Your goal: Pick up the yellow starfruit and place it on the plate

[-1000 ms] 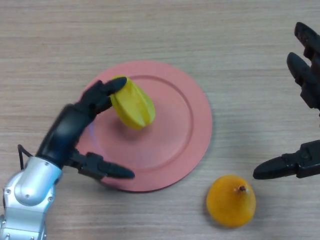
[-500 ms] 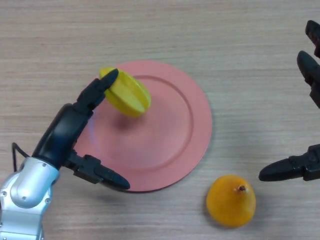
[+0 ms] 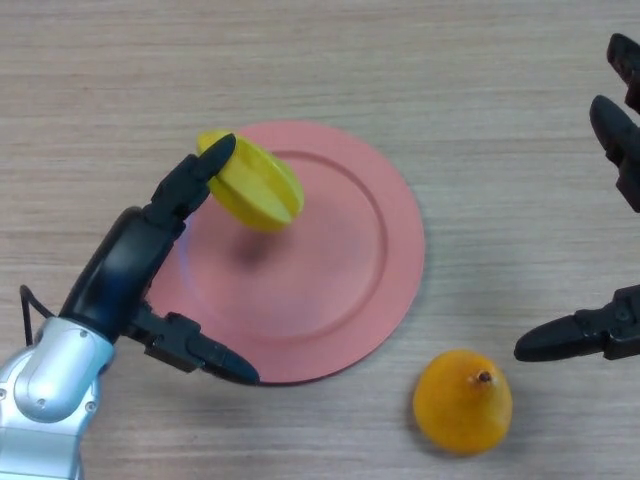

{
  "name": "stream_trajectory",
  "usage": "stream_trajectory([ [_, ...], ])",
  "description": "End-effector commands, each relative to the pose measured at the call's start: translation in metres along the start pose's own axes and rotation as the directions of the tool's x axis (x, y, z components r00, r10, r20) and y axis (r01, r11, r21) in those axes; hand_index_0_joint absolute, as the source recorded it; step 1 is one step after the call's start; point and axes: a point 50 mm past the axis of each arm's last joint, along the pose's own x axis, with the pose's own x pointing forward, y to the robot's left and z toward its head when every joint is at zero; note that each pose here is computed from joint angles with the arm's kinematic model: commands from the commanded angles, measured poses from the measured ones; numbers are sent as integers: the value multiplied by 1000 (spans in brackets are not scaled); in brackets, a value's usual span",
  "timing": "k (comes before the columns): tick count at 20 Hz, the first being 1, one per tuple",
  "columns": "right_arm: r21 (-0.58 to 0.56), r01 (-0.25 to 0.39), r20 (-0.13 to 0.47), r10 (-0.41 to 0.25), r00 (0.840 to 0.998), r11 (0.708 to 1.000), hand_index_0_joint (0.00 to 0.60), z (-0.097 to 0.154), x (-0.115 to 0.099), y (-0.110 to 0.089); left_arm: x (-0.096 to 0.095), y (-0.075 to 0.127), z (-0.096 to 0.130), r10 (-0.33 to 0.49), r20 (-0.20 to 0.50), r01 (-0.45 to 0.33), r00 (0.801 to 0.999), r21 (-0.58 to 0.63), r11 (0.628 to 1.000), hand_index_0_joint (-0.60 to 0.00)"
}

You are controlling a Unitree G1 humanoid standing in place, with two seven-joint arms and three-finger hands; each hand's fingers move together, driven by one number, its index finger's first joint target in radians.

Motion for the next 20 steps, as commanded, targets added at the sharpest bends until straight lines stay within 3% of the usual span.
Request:
stream_trajectory([
  [1,-81,46,157,-33,987,996,0,24,-2,-8,-5,25,23,70,128,-75,989,30,997,0],
  [5,-84,44,157,-30,987,996,0,21,0,-8,-7,26,29,57,164,-58,985,-4,998,0],
  [7,-92,51,160,-36,986,994,0,20,2,-10,-8,30,31,90,205,-86,975,-25,996,0],
  [9,-76,56,172,-42,984,996,0,20,3,-11,-11,36,36,128,244,-108,961,-94,990,0],
  [10,-73,61,177,-48,983,995,0,20,4,-11,-13,40,41,173,277,-133,945,-158,978,0],
  [12,-68,66,184,-53,982,996,0,20,3,-11,-16,43,45,187,290,-135,939,-191,972,0],
  [13,-64,67,186,-54,981,996,0,20,3,-11,-17,44,45,187,291,-133,938,-195,972,0],
  [20,-44,49,162,-42,986,998,0,16,4,-9,-22,56,61,275,374,-200,886,-228,953,0],
])
